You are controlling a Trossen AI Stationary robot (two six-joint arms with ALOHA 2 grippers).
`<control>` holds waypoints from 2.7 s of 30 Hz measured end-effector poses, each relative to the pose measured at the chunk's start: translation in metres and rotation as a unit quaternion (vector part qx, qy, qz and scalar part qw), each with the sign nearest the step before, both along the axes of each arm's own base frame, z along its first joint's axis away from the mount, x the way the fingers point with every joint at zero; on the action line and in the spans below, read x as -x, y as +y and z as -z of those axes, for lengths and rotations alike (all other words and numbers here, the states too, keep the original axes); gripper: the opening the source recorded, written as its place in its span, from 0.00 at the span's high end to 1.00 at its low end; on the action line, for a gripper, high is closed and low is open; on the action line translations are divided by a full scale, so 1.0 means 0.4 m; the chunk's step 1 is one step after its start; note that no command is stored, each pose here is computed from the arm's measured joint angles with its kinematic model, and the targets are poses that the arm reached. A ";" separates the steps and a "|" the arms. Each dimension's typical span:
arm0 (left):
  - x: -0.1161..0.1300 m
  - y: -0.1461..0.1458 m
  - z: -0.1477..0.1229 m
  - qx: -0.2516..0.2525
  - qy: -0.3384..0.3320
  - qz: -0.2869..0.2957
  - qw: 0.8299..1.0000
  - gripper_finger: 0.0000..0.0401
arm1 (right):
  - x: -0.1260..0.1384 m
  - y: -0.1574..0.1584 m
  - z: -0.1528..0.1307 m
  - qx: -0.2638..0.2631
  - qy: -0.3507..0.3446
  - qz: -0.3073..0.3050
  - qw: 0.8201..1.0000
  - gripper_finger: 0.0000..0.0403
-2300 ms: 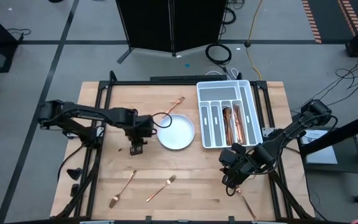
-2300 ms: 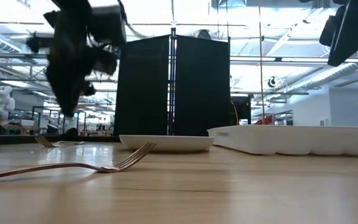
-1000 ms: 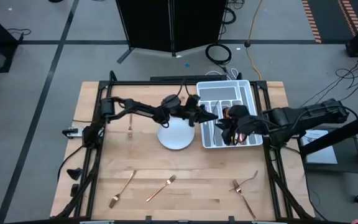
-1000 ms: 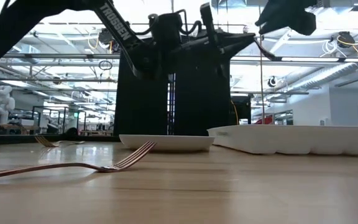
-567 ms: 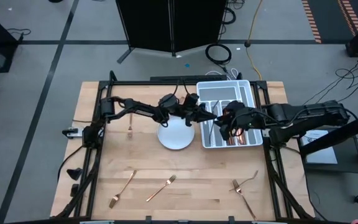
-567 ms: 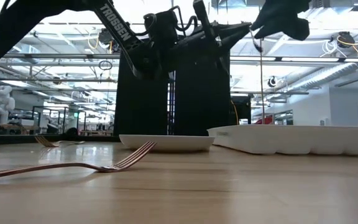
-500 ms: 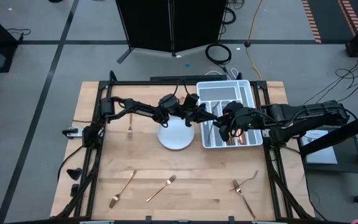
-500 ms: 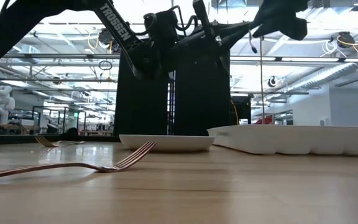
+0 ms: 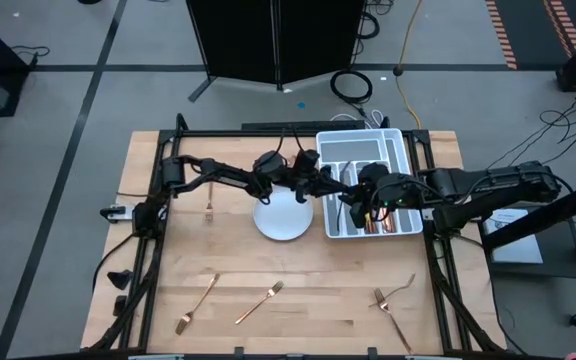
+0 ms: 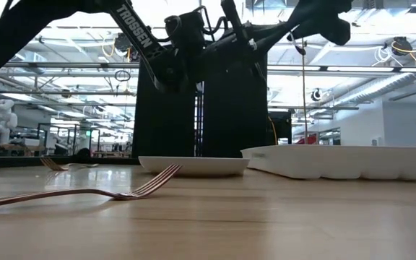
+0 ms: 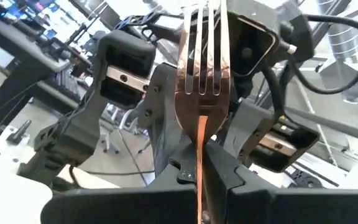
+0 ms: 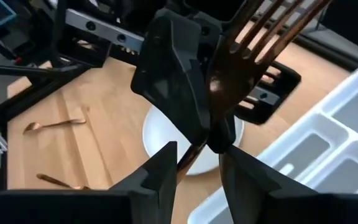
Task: Sort silverware
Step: Put the fork in the silverware tray
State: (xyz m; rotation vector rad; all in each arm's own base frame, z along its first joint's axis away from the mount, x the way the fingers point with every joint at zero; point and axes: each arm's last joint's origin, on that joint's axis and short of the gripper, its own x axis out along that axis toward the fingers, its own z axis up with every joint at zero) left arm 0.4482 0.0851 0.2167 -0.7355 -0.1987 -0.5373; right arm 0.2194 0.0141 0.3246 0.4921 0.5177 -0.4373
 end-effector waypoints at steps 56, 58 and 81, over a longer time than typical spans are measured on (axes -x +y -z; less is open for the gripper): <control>0.329 -0.148 -0.008 -0.287 0.156 -0.229 0.917 0.65 | 0.036 -0.344 0.431 -0.375 0.102 0.100 0.916 1.00; 0.332 -0.152 -0.005 -0.300 0.175 -0.248 0.904 0.65 | 0.033 -0.348 0.440 -0.373 0.106 0.108 0.915 1.00; 0.368 -0.150 -0.010 -0.334 0.269 -0.246 0.869 0.65 | 0.067 -0.336 0.363 -0.327 0.077 0.118 0.934 0.77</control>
